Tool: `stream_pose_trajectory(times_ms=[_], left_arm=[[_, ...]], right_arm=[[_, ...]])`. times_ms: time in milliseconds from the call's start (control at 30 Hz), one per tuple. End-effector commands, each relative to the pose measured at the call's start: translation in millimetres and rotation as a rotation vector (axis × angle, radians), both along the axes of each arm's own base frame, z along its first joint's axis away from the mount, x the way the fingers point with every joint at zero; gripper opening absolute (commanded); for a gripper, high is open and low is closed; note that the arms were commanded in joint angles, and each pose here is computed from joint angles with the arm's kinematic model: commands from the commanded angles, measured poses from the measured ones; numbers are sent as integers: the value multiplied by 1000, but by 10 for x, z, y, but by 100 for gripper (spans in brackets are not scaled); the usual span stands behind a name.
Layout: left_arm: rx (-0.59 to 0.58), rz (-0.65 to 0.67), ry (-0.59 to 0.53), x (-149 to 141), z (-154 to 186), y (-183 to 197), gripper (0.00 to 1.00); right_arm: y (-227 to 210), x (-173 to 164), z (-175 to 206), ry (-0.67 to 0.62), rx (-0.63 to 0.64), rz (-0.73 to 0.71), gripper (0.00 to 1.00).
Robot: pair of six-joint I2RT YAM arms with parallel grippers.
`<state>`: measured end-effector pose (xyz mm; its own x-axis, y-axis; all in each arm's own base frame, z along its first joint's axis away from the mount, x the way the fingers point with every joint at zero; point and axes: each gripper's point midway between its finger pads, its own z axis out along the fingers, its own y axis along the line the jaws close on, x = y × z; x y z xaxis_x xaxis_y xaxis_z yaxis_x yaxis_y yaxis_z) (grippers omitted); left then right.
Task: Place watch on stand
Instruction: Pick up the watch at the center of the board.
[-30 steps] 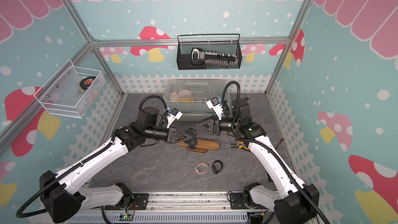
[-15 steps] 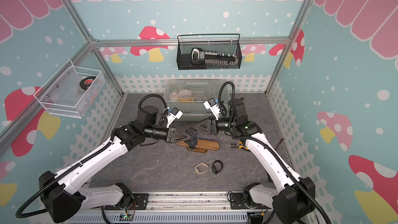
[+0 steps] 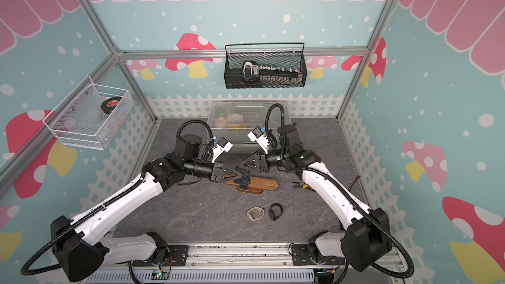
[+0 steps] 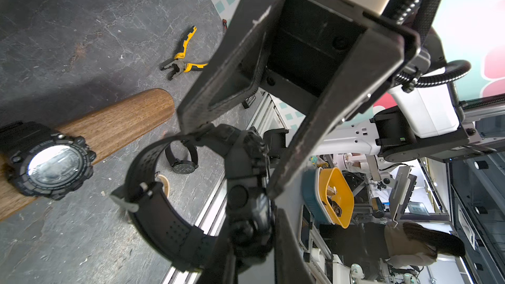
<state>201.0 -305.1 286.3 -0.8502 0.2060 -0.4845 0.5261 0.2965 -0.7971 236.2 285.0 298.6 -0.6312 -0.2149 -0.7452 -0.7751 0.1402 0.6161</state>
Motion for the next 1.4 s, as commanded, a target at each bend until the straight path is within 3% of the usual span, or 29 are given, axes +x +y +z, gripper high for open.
stream_pose_trajectory(times_ms=[0,967,1367], left_arm=[[-19,-28,-50,-3,156,-1,0],[-12,14,-72,101,199,75,0],[-32,0,-58,71,238,83,0]], right_arm=[[-9,-144,90,-41,22,65,42],[-150,-496,-5,-11,38,83,34],[-355,-269,-248,-109,-124,-162,40]])
